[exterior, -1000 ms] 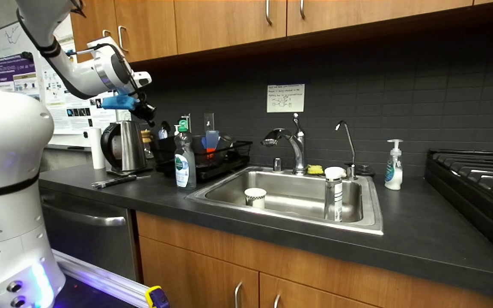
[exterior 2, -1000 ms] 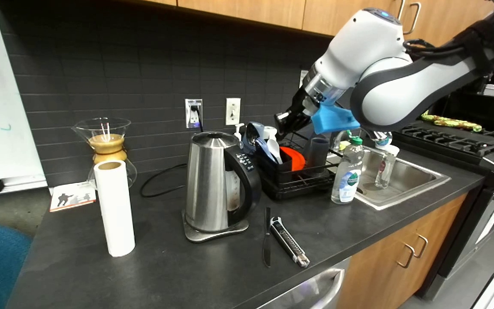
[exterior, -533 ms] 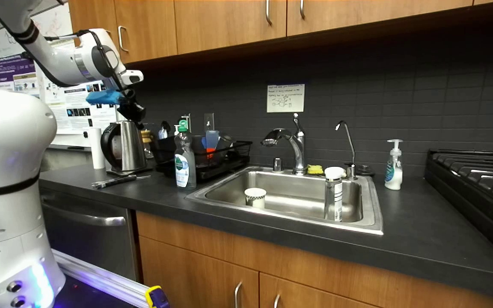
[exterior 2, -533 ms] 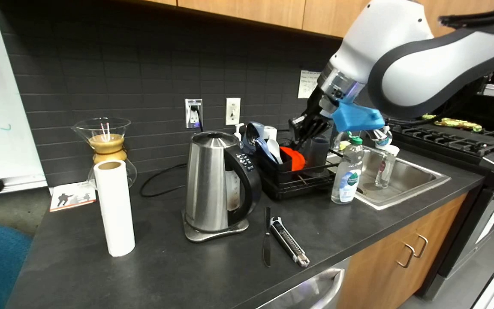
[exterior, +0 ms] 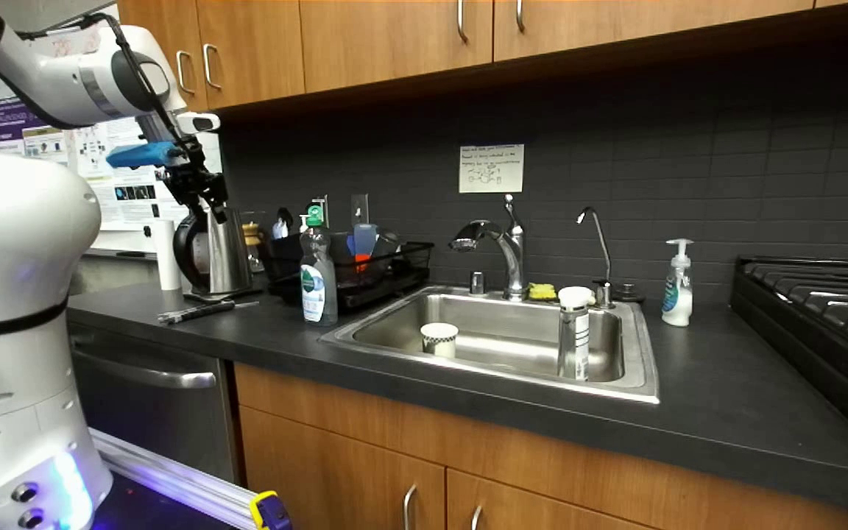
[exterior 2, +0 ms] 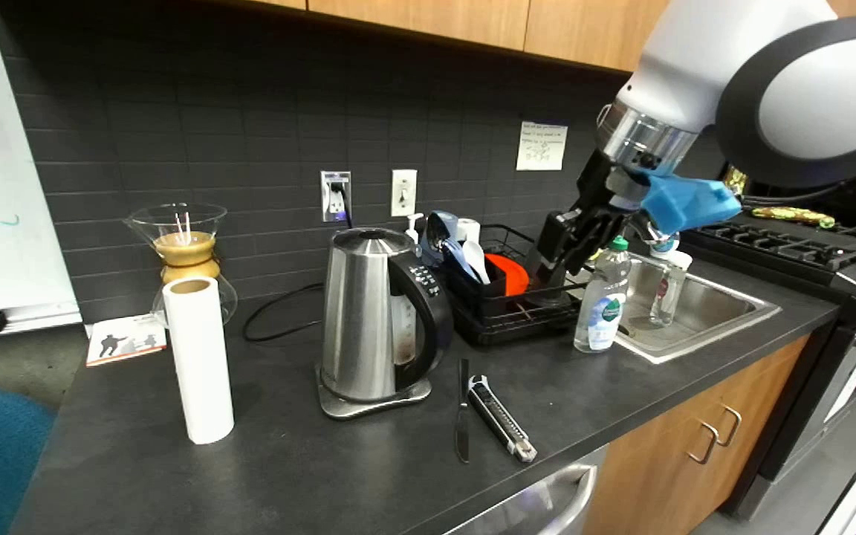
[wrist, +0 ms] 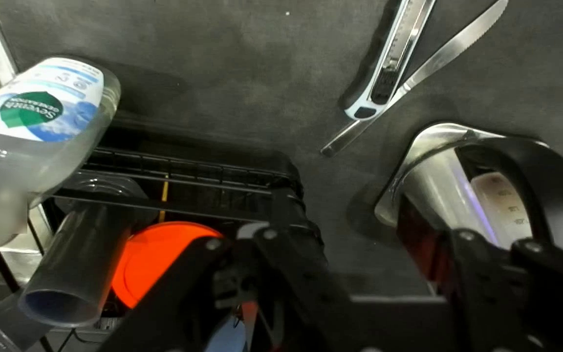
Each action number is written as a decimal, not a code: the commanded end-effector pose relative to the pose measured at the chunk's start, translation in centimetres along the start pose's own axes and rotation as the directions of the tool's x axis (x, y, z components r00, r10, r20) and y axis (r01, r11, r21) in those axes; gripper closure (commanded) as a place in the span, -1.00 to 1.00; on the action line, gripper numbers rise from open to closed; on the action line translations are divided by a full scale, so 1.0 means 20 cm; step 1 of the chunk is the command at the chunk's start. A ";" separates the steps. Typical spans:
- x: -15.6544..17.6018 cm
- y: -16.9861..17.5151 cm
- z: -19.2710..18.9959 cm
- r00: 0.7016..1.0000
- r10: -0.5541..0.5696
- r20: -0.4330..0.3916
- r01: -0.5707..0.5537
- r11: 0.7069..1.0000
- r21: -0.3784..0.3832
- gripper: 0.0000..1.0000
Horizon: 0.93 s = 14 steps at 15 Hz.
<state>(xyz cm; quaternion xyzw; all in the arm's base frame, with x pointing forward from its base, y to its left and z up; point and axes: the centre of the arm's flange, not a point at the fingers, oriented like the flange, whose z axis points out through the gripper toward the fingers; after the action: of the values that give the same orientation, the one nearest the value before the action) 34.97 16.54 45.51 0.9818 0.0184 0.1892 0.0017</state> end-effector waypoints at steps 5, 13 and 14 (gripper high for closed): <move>-0.21 0.08 -0.14 0.995 -0.051 0.082 0.048 0.998 0.039 -1.00; -0.30 0.24 -0.23 0.988 -0.031 0.151 0.018 0.996 0.089 -1.00; -0.30 0.25 -0.24 0.987 -0.029 0.159 0.015 0.996 0.090 -1.00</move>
<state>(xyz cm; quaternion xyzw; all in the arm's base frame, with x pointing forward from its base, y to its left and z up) 29.17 12.67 47.23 0.9920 0.0358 0.1185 -0.0254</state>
